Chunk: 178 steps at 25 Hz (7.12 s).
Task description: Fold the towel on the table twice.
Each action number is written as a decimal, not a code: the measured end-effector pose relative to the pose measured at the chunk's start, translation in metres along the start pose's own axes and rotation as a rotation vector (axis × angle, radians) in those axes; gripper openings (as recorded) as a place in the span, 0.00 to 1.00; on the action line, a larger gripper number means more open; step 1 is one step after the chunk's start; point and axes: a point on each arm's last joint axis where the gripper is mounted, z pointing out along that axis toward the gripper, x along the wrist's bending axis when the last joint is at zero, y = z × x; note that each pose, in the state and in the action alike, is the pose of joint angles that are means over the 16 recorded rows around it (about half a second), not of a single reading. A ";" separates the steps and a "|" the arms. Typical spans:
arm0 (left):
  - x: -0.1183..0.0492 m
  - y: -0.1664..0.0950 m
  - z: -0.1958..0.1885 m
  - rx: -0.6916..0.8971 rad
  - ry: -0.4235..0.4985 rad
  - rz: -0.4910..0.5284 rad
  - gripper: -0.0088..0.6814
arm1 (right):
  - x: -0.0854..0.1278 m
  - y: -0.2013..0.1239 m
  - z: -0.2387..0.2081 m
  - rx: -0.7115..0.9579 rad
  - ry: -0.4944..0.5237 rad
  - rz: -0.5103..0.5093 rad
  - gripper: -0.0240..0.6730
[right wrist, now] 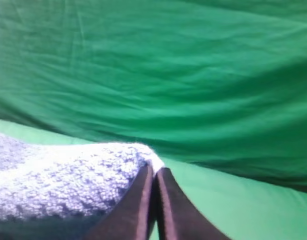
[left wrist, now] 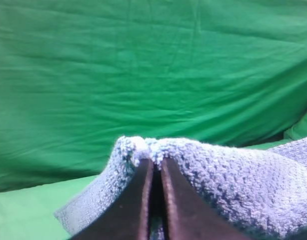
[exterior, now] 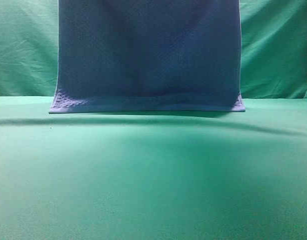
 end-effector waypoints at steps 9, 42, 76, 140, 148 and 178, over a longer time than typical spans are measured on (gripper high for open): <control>-0.010 -0.008 -0.014 0.100 -0.044 0.014 0.01 | 0.003 -0.006 -0.032 0.133 0.034 -0.010 0.03; -0.059 -0.120 -0.165 0.302 -0.007 -0.079 0.01 | 0.043 -0.138 -0.165 0.246 0.155 0.071 0.03; -0.065 -0.244 -0.212 0.442 0.015 -0.310 0.01 | 0.063 -0.249 -0.196 0.355 0.196 0.199 0.03; -0.010 -0.150 -0.057 0.134 -0.039 -0.050 0.27 | 0.030 -0.128 -0.066 0.184 0.138 0.006 0.50; -0.052 -0.108 -0.132 0.121 -0.077 0.015 0.02 | 0.041 -0.097 -0.148 0.129 0.208 -0.003 0.11; -0.102 -0.223 -0.357 -0.004 0.231 0.122 0.01 | 0.067 -0.218 -0.315 -0.196 0.098 -0.055 0.03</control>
